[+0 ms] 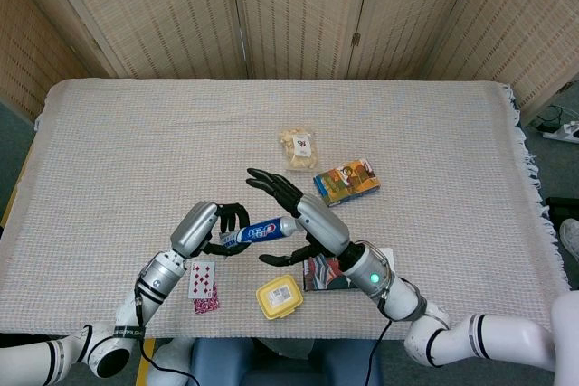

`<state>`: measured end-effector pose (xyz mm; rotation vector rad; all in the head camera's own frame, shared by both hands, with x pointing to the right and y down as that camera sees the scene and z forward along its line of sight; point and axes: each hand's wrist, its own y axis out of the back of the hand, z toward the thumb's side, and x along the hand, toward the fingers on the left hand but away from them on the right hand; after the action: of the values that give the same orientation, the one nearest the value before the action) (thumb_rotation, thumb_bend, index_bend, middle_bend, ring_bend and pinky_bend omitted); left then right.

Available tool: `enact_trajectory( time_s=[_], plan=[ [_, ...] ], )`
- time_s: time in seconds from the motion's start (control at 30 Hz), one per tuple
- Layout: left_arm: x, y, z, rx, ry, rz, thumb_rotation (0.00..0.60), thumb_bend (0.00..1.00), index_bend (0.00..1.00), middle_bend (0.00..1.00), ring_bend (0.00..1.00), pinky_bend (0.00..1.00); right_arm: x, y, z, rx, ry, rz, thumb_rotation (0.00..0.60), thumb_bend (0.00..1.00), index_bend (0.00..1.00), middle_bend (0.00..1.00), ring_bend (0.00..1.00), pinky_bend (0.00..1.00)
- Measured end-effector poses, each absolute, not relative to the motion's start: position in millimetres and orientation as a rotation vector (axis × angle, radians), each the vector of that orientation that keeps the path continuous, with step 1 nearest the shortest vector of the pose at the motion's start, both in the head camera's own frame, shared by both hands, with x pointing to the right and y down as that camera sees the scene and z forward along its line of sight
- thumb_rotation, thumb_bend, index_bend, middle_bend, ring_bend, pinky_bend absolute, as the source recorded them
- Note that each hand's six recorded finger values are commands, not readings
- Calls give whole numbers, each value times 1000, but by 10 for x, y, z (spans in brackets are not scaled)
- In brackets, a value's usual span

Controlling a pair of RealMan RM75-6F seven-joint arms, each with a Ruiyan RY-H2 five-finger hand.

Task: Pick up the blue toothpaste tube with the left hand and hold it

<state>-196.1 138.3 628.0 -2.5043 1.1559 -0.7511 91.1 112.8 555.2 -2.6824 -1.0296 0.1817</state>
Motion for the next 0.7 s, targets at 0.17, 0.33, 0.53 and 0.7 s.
enact_trajectory(
  time_s=[0.17, 0.33, 0.53, 0.7],
  plan=[
    [-2115, 1345, 6434, -2446, 1145, -840, 600, 777, 776, 815, 701, 675, 1106, 1080, 5453, -2615, -1028, 208, 568, 261, 0, 0, 0, 0],
    [-2343, 1315, 6701, -2367, 1101, -1045, 600, 778, 730, 814, 671, 639, 1342, 1072, 5400, -2540, -1015, 274, 568, 261, 0, 0, 0, 0],
    [-2615, 1299, 6977, -2267, 1063, -1289, 600, 785, 626, 745, 613, 599, 1587, 1107, 5413, -2474, -997, 369, 569, 261, 0, 0, 0, 0],
    [-2838, 1290, 7159, -2117, 1015, -1495, 600, 783, 552, 654, 535, 552, 1878, 1185, 5434, -2408, -972, 476, 568, 262, 0, 0, 0, 0]
  ],
)
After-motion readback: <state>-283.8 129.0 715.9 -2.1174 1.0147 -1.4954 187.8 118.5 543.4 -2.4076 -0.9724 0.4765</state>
